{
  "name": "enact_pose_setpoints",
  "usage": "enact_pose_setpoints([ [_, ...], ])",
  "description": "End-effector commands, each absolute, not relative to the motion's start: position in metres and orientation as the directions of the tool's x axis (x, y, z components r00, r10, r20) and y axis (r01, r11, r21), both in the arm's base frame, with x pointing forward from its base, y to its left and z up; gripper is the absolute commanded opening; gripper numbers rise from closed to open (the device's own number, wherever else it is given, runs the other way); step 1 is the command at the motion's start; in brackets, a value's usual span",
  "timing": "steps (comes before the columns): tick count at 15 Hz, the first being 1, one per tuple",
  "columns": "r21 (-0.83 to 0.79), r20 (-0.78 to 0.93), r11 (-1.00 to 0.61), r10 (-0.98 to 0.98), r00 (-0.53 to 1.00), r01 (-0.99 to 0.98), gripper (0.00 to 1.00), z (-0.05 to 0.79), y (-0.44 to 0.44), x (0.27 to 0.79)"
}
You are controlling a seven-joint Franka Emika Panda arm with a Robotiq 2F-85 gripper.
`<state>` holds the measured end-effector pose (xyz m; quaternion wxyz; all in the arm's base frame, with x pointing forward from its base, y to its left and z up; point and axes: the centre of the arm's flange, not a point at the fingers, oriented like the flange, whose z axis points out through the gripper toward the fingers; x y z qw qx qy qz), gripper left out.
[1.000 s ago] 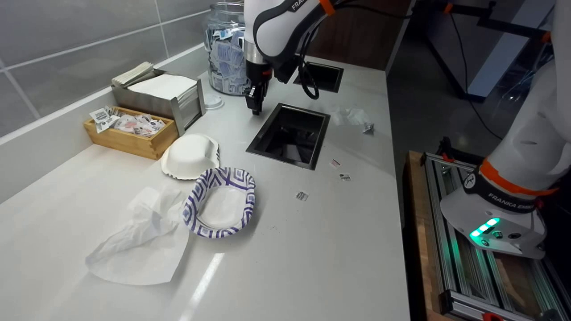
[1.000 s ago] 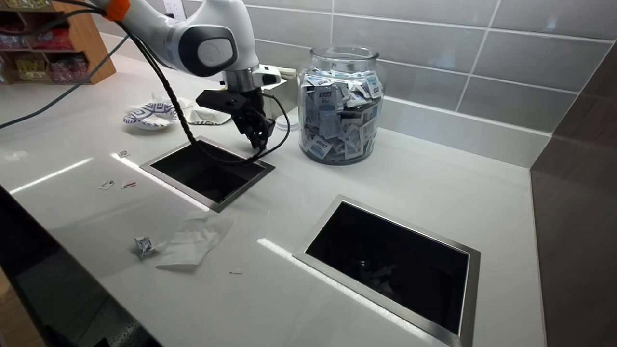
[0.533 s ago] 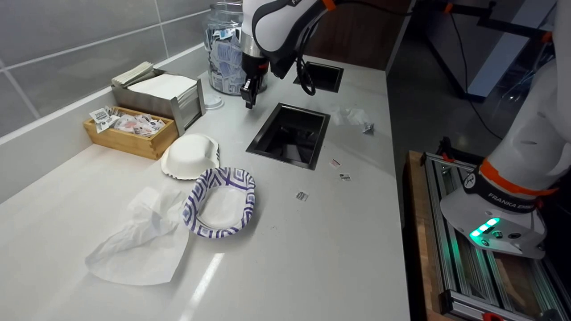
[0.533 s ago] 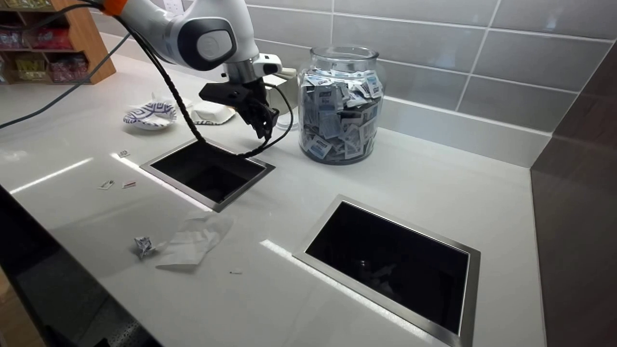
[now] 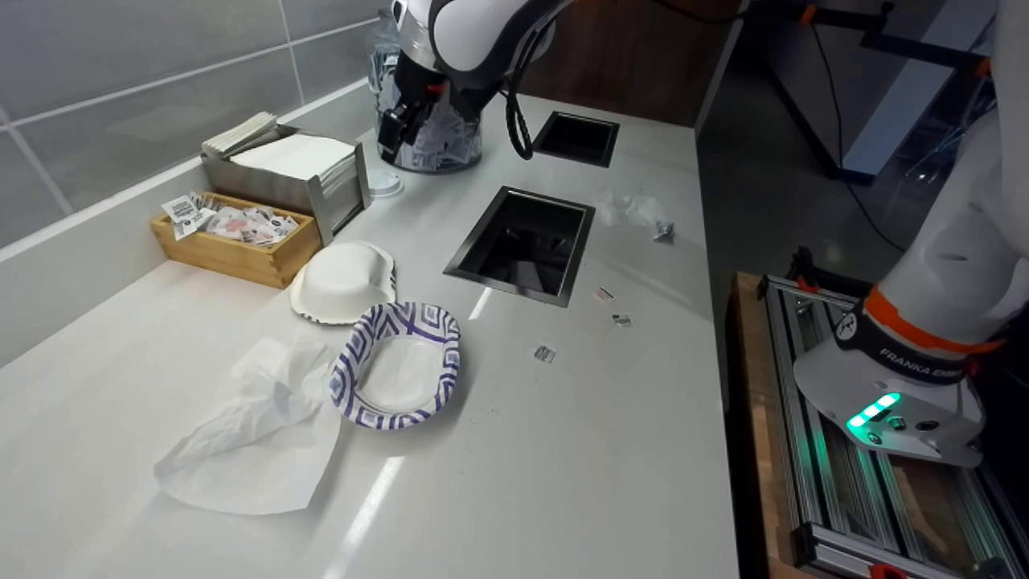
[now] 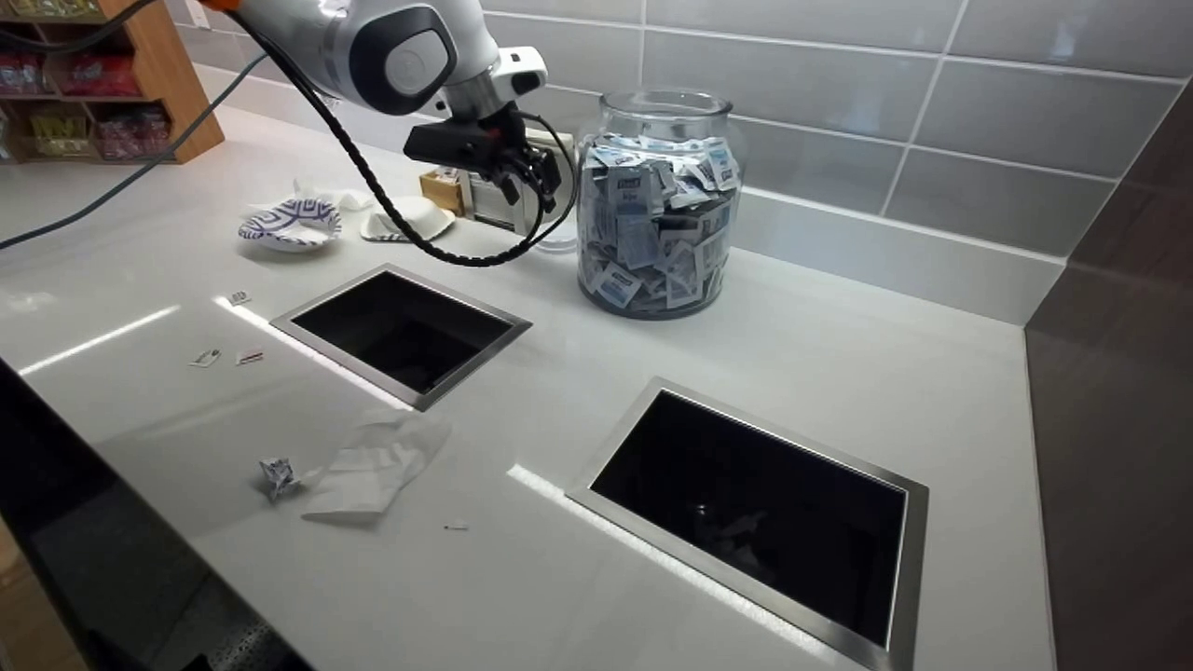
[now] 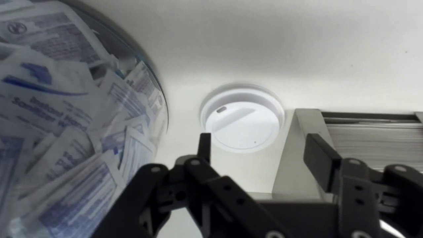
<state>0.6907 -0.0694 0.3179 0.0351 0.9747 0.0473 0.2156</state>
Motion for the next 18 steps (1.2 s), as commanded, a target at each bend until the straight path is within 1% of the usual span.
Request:
enact_pose_setpoints([
  [1,0.073,0.464,-0.994,0.102,0.880,0.077,0.43,0.306,-0.073,0.716],
  [2,0.070,0.474,-0.995,0.099,0.875,0.074,0.33,0.303,-0.074,0.721],
  [4,0.065,0.478,-0.996,0.090,0.874,0.068,0.19,0.296,-0.076,0.727],
  [5,0.064,0.478,-0.996,0.089,0.874,0.066,0.10,0.291,-0.078,0.730],
  [6,0.054,0.473,-0.996,0.085,0.877,0.067,0.03,0.286,-0.079,0.732],
  [7,0.044,0.469,-0.997,0.079,0.880,0.066,0.00,0.280,-0.079,0.735],
  [11,0.018,0.444,-0.998,0.055,0.894,0.052,0.00,0.258,-0.082,0.741],
  [14,0.016,0.389,-0.999,0.045,0.920,0.043,0.00,0.239,-0.086,0.739],
  [18,0.005,0.287,-0.999,0.041,0.957,0.041,0.00,0.235,-0.085,0.732],
])
